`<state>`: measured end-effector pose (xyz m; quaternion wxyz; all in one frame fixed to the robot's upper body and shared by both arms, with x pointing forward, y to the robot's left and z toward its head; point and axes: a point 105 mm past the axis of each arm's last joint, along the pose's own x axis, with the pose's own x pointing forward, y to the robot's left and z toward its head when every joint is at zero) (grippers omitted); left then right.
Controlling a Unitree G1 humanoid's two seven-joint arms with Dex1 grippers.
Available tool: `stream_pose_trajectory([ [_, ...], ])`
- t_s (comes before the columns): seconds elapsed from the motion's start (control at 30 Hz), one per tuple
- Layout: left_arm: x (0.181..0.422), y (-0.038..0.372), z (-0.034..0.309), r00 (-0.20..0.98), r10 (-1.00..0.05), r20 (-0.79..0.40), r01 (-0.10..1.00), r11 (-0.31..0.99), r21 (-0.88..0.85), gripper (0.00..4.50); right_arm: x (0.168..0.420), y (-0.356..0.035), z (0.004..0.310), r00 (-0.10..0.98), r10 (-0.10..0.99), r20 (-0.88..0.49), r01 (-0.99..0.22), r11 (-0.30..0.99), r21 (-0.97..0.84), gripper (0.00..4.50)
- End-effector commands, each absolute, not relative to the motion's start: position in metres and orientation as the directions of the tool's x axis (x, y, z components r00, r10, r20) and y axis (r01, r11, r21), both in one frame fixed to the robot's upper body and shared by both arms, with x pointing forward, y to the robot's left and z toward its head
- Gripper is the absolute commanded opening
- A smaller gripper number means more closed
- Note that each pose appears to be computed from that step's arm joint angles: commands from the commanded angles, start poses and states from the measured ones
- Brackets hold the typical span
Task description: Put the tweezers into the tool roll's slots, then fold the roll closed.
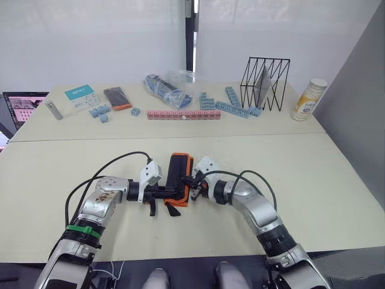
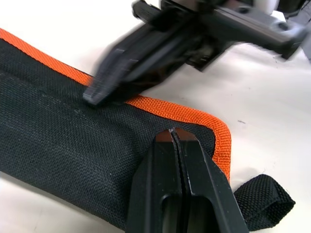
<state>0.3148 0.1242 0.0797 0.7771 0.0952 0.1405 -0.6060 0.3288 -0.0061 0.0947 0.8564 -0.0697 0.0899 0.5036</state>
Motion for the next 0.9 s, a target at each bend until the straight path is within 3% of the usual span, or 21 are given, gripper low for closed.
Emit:
stream_pose_trajectory([
  [0.03, 0.306, 0.135, 0.052, 0.209, -0.878, -0.430, 0.960, 0.268, -0.079, 0.02, 0.327, -0.001, 0.096, 0.427, 0.872, -0.240, -0.904, 0.420, -0.083, 0.00],
  [0.17, 0.306, 0.136, 0.055, 0.212, -0.878, -0.429, 0.961, 0.267, -0.072, 0.02, 0.338, -0.010, 0.056, 0.449, 0.797, -0.403, -0.887, 0.452, -0.094, 0.00],
  [0.4, 0.305, 0.137, 0.061, 0.204, -0.883, -0.423, 0.964, 0.256, -0.068, 0.02, 0.369, -0.026, 0.029, 0.516, 0.726, -0.454, -0.823, 0.568, -0.026, 0.00],
  [0.9, 0.301, 0.143, 0.060, 0.211, -0.879, -0.428, 0.961, 0.267, -0.074, 0.02, 0.418, -0.018, 0.065, 0.616, 0.673, -0.409, -0.762, 0.641, -0.094, 0.00],
])
